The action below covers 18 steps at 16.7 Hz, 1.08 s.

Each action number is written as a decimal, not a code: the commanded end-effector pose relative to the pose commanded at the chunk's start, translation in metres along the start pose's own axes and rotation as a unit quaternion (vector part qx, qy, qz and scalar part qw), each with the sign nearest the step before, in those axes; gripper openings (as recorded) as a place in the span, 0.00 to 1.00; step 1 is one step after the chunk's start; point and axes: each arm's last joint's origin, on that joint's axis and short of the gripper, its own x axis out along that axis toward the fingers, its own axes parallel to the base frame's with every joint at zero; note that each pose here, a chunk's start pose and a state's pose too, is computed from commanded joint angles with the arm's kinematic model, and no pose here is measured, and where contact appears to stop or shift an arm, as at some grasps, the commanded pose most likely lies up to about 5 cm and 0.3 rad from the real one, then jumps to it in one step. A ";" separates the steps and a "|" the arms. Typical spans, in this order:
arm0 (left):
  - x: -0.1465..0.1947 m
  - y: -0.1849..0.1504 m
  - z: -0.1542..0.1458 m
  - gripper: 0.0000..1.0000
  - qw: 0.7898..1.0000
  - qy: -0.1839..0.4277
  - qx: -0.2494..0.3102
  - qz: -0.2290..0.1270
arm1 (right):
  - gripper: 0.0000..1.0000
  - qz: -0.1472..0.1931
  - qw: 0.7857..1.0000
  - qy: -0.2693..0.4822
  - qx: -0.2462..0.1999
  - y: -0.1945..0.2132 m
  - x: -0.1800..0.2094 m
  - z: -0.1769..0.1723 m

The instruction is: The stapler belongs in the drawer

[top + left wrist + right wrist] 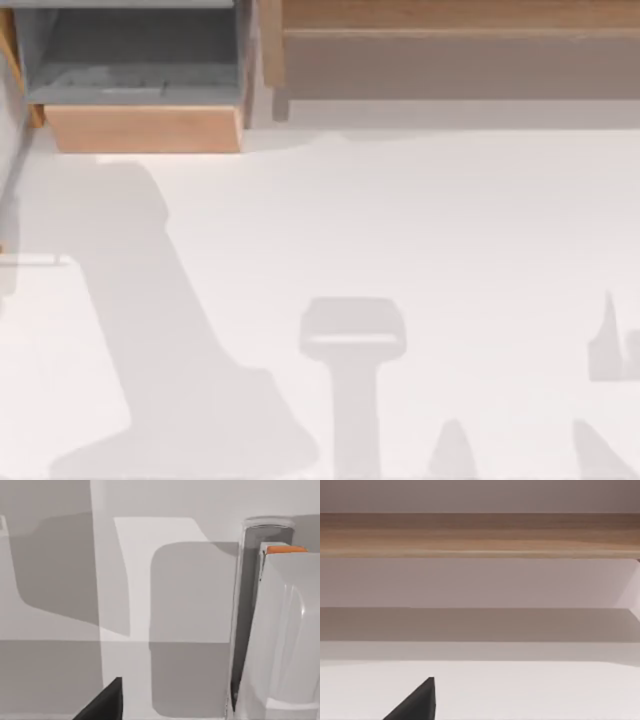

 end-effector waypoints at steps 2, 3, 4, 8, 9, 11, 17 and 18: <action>0.000 0.001 0.000 1.00 1.000 0.000 -0.001 0.000 | 1.00 0.000 1.000 0.000 0.000 0.000 0.000 0.000; 0.000 0.001 0.000 1.00 1.000 0.000 -0.001 0.000 | 1.00 0.000 1.000 0.000 0.000 0.000 0.000 0.000; -0.002 0.002 -0.001 1.00 1.000 -0.003 0.001 0.000 | 1.00 0.000 1.000 0.000 0.000 0.000 0.000 0.000; -0.032 0.004 -0.010 1.00 0.998 -0.052 0.036 0.006 | 1.00 0.000 1.000 0.000 0.000 0.000 0.000 0.000; -0.042 0.004 -0.013 1.00 0.996 -0.073 0.051 0.010 | 1.00 0.000 1.000 0.000 0.000 0.000 0.000 0.000; -0.061 0.009 -0.021 1.00 0.988 -0.128 0.084 0.025 | 1.00 0.000 1.000 0.000 0.000 0.000 0.000 0.000; -0.097 0.063 -0.063 1.00 0.923 -0.310 0.172 0.149 | 1.00 0.000 1.000 0.000 0.000 0.000 0.000 0.000; -0.098 0.074 -0.073 1.00 0.906 -0.335 0.185 0.180 | 1.00 0.000 1.000 0.000 0.000 0.000 0.000 0.000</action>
